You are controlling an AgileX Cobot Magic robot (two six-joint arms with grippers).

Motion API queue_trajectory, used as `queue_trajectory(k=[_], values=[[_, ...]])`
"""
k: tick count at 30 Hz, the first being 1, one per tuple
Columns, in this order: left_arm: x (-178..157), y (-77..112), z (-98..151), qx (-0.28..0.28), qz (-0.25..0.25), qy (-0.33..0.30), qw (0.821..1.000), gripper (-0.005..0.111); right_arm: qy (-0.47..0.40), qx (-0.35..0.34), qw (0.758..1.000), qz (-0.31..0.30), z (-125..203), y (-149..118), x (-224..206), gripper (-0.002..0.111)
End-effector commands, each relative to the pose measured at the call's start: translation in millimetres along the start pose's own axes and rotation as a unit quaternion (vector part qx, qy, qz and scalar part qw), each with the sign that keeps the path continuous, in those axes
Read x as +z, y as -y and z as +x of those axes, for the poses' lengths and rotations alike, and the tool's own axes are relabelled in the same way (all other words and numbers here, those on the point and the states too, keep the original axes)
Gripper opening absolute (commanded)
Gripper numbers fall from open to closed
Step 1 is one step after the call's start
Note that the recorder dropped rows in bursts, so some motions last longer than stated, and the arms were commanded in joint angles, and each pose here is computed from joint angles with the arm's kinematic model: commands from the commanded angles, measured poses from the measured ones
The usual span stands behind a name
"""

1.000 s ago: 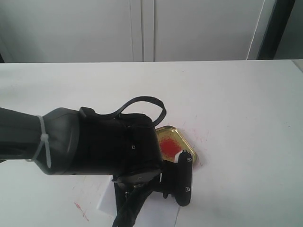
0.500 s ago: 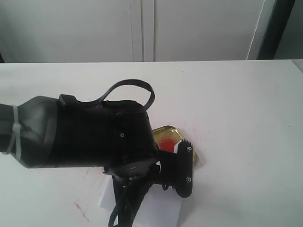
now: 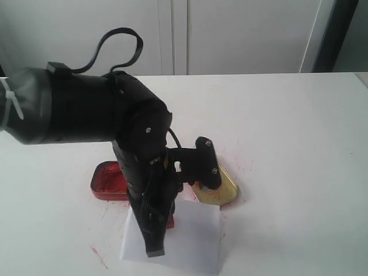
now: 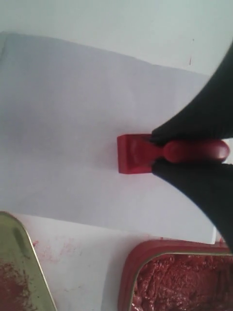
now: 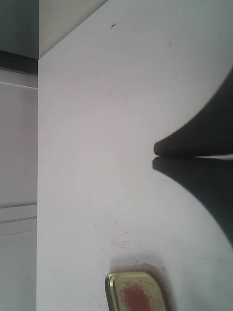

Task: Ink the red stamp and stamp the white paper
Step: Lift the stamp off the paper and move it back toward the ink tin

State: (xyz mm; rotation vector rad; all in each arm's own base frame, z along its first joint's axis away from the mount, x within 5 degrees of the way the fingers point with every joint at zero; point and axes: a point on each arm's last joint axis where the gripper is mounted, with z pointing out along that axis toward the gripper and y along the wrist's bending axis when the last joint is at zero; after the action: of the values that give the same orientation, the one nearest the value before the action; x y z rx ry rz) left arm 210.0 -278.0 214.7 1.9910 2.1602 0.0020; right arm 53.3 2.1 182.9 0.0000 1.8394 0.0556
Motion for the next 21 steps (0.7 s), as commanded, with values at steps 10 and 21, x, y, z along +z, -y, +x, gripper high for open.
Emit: queue_trajectory(k=[10,21], values=[[4.1,-14.4,13.3,-0.082,0.085,0.019,0.993,0.0,0.006,0.001,1.0,0.0,0.6,0.0,0.3,0.0],[5.0,-17.1,14.8,-0.088,0.085,0.02,0.992,0.0,0.006,0.001,1.0,0.0,0.6,0.0,0.3,0.0]])
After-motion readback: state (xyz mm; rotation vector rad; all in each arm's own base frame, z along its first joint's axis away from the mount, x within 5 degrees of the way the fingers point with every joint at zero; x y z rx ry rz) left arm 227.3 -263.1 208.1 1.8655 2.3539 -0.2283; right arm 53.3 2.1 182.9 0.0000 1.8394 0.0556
